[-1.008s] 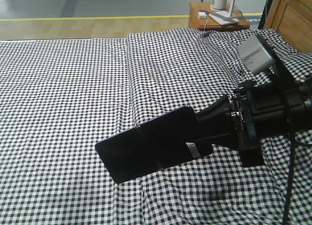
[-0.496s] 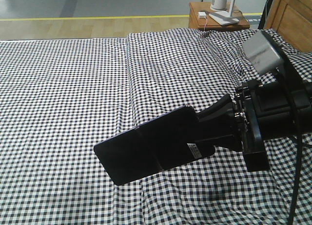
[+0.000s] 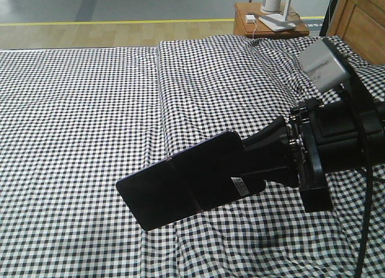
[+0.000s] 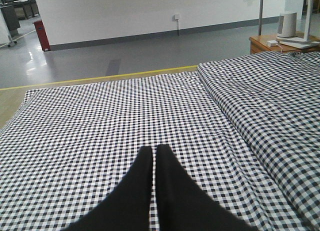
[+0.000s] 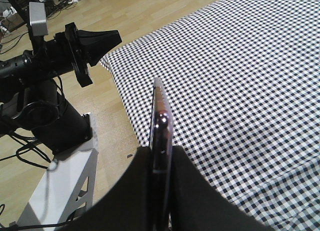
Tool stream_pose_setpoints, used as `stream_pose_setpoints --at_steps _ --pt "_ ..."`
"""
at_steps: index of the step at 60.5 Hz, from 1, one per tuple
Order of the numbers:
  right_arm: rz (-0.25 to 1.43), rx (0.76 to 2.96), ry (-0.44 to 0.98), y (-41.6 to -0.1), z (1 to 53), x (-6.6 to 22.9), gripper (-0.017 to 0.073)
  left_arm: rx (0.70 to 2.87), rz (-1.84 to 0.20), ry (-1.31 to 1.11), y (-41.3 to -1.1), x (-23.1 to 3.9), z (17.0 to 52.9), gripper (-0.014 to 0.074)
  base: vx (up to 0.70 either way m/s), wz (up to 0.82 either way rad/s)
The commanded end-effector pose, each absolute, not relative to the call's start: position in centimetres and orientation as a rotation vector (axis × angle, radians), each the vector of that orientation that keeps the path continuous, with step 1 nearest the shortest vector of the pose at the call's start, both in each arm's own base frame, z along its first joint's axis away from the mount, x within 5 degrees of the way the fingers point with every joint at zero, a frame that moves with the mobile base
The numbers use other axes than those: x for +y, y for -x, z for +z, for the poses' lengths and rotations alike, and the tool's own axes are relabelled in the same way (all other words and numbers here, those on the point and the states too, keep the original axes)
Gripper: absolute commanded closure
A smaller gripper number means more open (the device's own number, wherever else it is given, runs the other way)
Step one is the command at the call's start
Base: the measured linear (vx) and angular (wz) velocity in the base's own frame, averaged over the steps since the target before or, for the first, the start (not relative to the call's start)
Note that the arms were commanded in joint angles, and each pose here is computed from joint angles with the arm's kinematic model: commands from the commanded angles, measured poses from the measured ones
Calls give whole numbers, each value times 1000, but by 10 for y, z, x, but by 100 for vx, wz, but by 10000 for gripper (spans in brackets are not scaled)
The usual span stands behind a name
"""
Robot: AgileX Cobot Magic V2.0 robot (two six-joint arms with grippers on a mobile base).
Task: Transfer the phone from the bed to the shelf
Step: 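Lift the phone off the bed with the right gripper, then hold the phone in the right gripper while the base turns away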
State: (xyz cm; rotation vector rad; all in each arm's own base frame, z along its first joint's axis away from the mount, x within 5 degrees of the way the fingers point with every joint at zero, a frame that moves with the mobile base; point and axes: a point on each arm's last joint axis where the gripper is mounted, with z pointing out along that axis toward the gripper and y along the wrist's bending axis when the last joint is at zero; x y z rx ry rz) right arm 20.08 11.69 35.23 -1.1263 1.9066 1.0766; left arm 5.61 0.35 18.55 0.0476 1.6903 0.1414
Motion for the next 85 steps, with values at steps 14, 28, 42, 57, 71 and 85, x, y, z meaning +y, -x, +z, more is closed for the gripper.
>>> stream_pose_setpoints --at_steps 14,28,42,57,71,85 --pt "1192 1803 1128 -190 372 120 562 1583 135 -34 -55 3 200 592 -1 4" --pt "1191 1803 1127 -190 372 120 562 1583 135 -34 -55 3 200 592 -3 13" --pt "1191 1803 1127 -190 372 120 562 1583 135 -34 -55 3 200 592 -7 25" --pt "1191 1803 1127 -190 372 120 562 1583 135 -34 -55 3 200 592 -9 34" --pt "1191 1803 1127 -190 372 120 562 1583 135 -34 -55 3 200 592 -10 39" --pt "1191 1803 1127 -190 372 120 562 1583 135 -34 -55 3 200 592 -11 41"
